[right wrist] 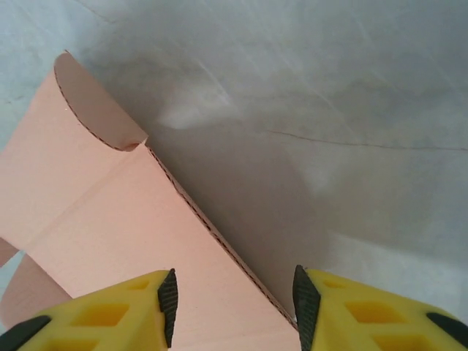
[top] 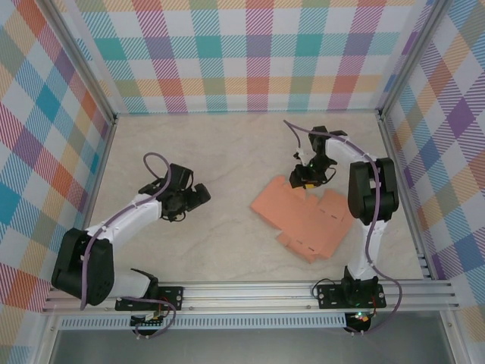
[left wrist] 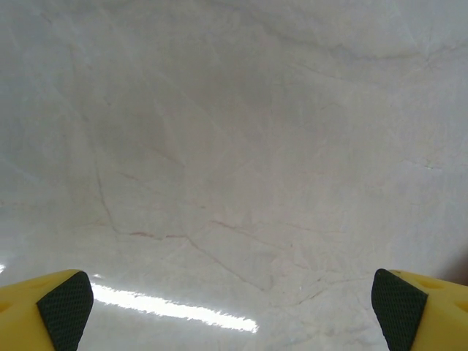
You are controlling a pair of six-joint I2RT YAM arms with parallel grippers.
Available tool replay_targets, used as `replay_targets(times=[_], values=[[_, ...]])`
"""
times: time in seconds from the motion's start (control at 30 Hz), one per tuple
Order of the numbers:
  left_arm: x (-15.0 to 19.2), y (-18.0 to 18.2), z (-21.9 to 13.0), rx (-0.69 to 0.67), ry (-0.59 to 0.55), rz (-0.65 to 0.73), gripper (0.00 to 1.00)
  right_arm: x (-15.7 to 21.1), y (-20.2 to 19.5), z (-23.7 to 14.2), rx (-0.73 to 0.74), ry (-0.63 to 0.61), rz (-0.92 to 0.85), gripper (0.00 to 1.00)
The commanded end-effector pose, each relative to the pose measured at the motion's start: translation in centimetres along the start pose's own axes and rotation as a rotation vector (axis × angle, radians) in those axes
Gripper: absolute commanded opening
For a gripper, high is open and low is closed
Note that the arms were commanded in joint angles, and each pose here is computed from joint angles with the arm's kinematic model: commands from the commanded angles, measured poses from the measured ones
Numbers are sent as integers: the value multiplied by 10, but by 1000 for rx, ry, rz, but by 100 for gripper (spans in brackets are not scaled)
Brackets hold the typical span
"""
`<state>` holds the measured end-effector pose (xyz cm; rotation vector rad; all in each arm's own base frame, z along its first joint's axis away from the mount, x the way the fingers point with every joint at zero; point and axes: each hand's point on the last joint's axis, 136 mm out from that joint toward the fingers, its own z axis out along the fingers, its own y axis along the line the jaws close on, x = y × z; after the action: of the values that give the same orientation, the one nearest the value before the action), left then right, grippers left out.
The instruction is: Fold the paper box
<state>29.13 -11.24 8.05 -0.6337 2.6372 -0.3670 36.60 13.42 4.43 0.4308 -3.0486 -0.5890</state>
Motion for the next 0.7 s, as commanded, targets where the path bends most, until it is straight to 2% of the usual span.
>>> replay_targets(times=[0.0, 0.1, 0.33, 0.5, 0.57, 0.67], values=[[0, 8, -13, -32, -20, 26, 100, 5, 5, 14, -47, 30, -25, 37], [-2, 3, -21, -12, -25, 34, 100, 3, 9, 14, -71, 40, 0, 27], [-2, -19, -22, 87, -7, 70, 100, -26, 37, -5, -180, -118, 0, 22], [-26, -65, -26, 242, -56, 156, 100, -39, 55, -15, -169, -190, -104, 32], [-25, -82, -18, 278, -3, 187, 100, -44, 53, -30, -112, -230, -71, 41], [-17, -95, 2, 299, 89, 197, 100, -39, 47, -54, -18, -285, -58, 47]])
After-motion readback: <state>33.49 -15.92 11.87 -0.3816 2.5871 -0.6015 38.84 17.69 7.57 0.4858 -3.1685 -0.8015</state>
